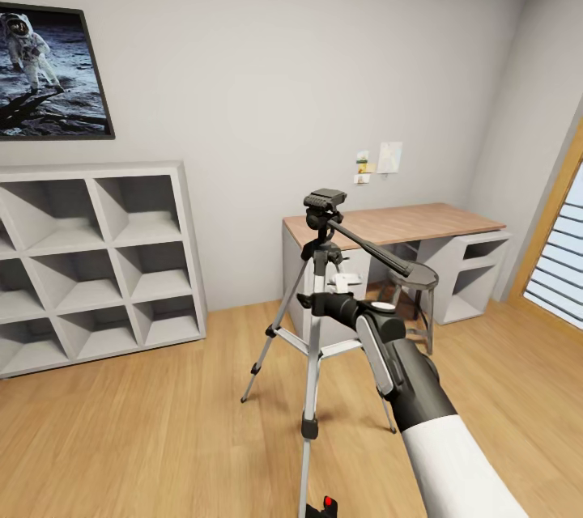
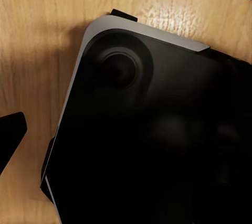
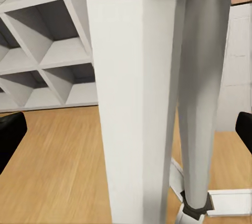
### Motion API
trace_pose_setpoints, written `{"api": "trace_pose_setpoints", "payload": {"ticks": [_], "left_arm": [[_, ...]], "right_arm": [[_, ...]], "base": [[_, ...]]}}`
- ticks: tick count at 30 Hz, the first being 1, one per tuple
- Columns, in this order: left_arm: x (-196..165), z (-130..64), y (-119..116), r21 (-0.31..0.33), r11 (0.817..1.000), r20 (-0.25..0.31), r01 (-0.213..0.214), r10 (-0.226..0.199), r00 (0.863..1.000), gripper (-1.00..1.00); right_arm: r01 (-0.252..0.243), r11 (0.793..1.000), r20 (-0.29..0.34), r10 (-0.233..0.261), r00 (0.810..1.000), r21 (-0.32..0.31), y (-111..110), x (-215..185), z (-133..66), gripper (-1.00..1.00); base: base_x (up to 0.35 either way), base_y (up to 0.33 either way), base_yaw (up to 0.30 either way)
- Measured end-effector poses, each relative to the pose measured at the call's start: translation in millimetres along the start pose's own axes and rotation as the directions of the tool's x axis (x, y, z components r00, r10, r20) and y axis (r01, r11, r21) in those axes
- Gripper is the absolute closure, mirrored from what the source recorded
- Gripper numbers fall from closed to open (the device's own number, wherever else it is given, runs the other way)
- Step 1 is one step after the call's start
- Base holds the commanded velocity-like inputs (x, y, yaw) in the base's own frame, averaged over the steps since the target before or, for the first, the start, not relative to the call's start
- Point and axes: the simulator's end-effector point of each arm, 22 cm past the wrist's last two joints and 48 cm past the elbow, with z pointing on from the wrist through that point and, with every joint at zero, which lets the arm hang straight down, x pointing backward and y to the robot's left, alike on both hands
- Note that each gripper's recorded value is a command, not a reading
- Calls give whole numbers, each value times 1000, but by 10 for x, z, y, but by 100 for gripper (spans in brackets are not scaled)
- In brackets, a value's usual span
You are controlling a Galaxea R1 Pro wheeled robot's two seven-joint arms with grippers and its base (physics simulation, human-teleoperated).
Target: Attach the digital camera to the camera tripod in the bedroom.
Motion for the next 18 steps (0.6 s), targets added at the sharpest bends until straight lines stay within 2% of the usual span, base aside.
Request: {"api": "trace_pose_setpoints", "payload": {"ticks": [9, 13, 18], "left_arm": [[0, 0, 0, 0, 1000, 0, 0, 0, 1000, -100], [0, 0, 0, 0, 1000, 0, 0, 0, 1000, -100], [0, 0, 0, 0, 1000, 0, 0, 0, 1000, -100]], "right_arm": [[64, 997, 20, -66, 998, 53, -122, -12, 29, -100], [77, 995, 17, -78, 997, 70, -209, 142, 129, -100], [80, 994, 15, -82, 997, 75, -235, 203, 163, -100]], "base": [[0, 0, 0], [0, 0, 0], [0, 0, 0]]}}
